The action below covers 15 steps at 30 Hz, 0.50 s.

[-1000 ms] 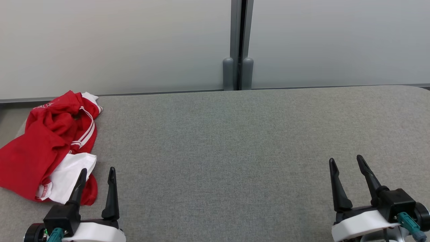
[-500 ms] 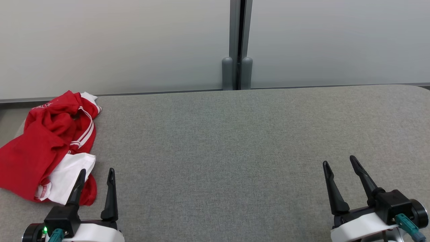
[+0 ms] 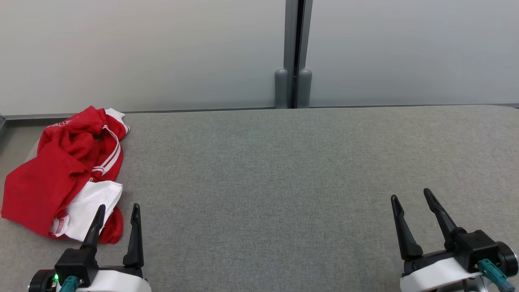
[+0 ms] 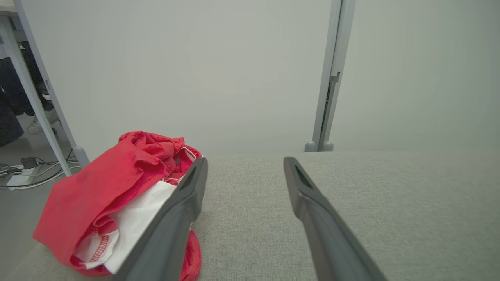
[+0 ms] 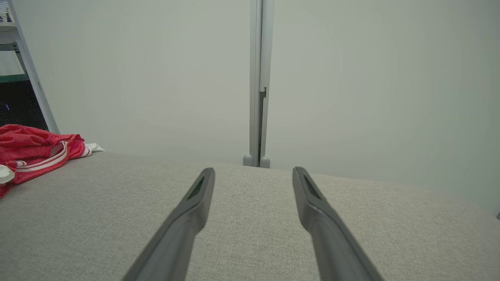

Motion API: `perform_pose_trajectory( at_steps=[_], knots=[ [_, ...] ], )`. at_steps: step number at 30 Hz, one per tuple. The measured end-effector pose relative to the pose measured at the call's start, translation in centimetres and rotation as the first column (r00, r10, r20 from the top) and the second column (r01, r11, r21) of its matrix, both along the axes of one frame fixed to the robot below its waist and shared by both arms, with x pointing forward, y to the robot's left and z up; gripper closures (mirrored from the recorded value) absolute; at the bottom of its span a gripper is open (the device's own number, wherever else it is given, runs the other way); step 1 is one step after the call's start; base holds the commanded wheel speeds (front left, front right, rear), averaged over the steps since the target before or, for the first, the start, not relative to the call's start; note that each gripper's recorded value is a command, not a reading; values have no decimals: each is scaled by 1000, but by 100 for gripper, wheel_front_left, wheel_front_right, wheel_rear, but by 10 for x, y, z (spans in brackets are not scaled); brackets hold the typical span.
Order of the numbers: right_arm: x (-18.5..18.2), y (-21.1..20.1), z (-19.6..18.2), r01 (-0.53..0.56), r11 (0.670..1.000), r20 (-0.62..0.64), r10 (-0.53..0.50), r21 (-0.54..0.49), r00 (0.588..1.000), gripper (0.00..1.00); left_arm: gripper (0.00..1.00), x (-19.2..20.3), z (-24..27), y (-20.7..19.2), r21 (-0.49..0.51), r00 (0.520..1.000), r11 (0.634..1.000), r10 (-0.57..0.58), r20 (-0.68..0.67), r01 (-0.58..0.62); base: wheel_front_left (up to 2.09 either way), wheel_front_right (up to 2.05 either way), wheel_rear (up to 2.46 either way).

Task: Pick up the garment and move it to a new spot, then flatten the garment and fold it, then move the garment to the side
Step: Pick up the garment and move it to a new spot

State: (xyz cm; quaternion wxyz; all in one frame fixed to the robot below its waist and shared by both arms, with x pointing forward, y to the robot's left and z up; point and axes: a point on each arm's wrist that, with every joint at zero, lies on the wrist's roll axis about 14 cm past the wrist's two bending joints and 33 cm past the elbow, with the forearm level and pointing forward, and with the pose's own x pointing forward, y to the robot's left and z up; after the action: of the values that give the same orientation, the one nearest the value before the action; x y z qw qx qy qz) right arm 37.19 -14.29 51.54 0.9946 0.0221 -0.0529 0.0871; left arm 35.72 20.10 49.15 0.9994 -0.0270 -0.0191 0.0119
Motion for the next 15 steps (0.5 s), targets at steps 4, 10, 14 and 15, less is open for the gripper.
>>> perform_pose_trajectory(
  at_steps=[4,10,14,15],
  knots=[
    [2,10,0,-30,1000,1,30,3,1000,0,0,-5,-1,9,0,1000,1000,27,-3,-27,0,0,0],
    [7,40,-1,-120,993,-4,120,12,993,0,0,-27,-2,32,0,994,994,106,-5,-106,0,0,0],
    [9,70,-1,-204,979,-4,204,16,979,0,0,-50,-4,55,1,982,982,188,-12,-188,0,0,0],
    [9,77,0,-226,974,-3,226,16,974,0,0,-56,-6,61,1,978,978,209,-15,-209,0,0,0]
  ],
)
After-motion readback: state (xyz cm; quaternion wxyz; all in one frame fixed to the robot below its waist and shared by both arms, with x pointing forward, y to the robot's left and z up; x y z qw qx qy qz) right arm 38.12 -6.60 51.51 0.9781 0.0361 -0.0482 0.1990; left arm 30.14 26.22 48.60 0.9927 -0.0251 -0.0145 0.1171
